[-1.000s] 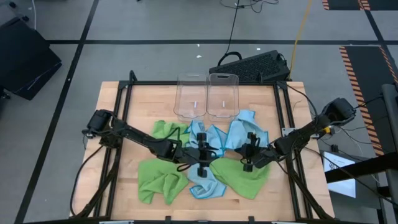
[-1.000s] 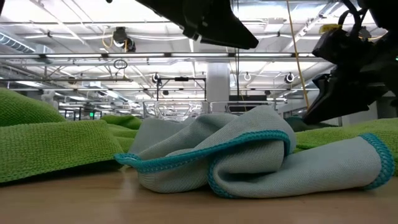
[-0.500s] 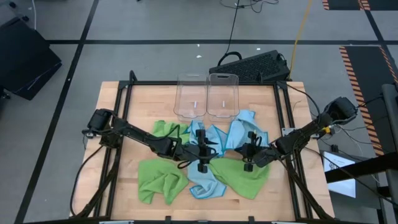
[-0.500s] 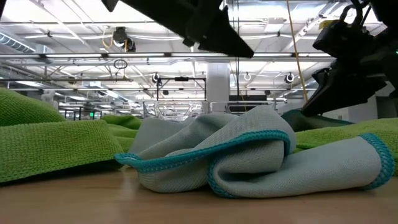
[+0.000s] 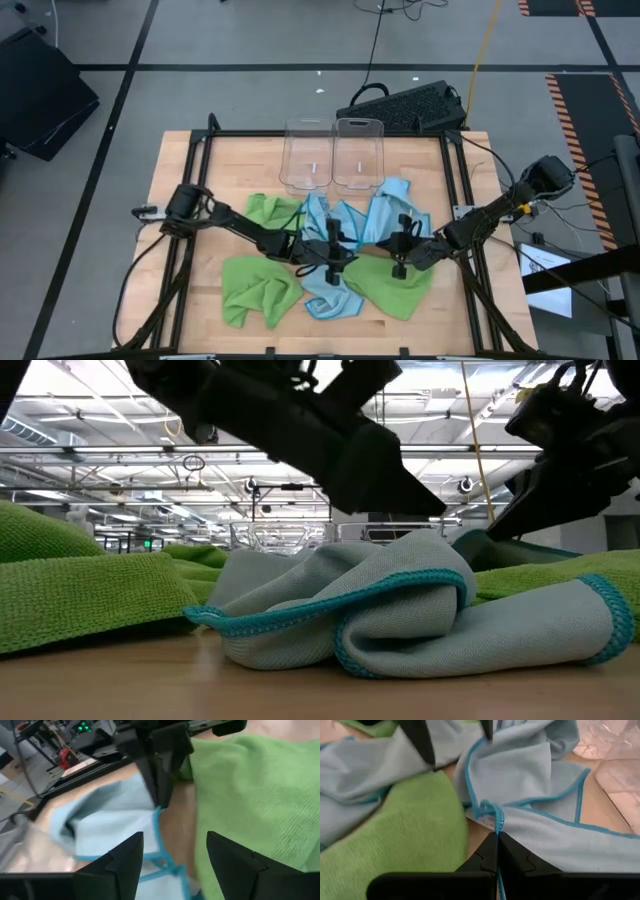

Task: Fold microfiber towels
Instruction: Fold the top right blue microfiber towel

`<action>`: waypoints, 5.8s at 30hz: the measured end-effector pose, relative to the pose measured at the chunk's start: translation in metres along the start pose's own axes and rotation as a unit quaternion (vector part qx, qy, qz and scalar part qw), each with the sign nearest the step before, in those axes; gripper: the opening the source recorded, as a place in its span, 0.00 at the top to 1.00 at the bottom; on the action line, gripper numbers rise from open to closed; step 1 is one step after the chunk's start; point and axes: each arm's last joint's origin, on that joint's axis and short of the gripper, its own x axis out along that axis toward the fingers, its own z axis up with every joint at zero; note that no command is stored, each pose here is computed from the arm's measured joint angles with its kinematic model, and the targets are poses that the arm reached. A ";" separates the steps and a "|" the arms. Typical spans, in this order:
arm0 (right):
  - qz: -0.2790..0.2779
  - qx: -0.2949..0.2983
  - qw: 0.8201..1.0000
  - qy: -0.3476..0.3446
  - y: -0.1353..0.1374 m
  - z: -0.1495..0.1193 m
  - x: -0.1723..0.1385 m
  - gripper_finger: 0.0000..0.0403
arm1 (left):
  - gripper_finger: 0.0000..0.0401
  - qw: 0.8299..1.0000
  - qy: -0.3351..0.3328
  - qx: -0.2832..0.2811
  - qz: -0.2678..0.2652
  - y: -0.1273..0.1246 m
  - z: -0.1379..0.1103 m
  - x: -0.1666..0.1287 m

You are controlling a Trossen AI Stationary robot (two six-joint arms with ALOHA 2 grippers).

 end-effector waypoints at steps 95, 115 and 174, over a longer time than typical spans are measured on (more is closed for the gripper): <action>-0.031 0.020 0.996 -0.082 -0.002 0.017 0.002 1.00 | 0.87 0.987 0.007 0.014 0.161 -0.007 -0.012 0.012; -0.035 0.032 0.995 -0.083 -0.003 0.018 0.002 1.00 | 0.37 0.987 -0.012 -0.069 0.143 -0.009 -0.012 0.012; -0.035 0.032 0.995 -0.083 -0.004 0.018 0.003 0.99 | 0.97 0.988 0.008 0.037 0.149 0.002 -0.015 0.016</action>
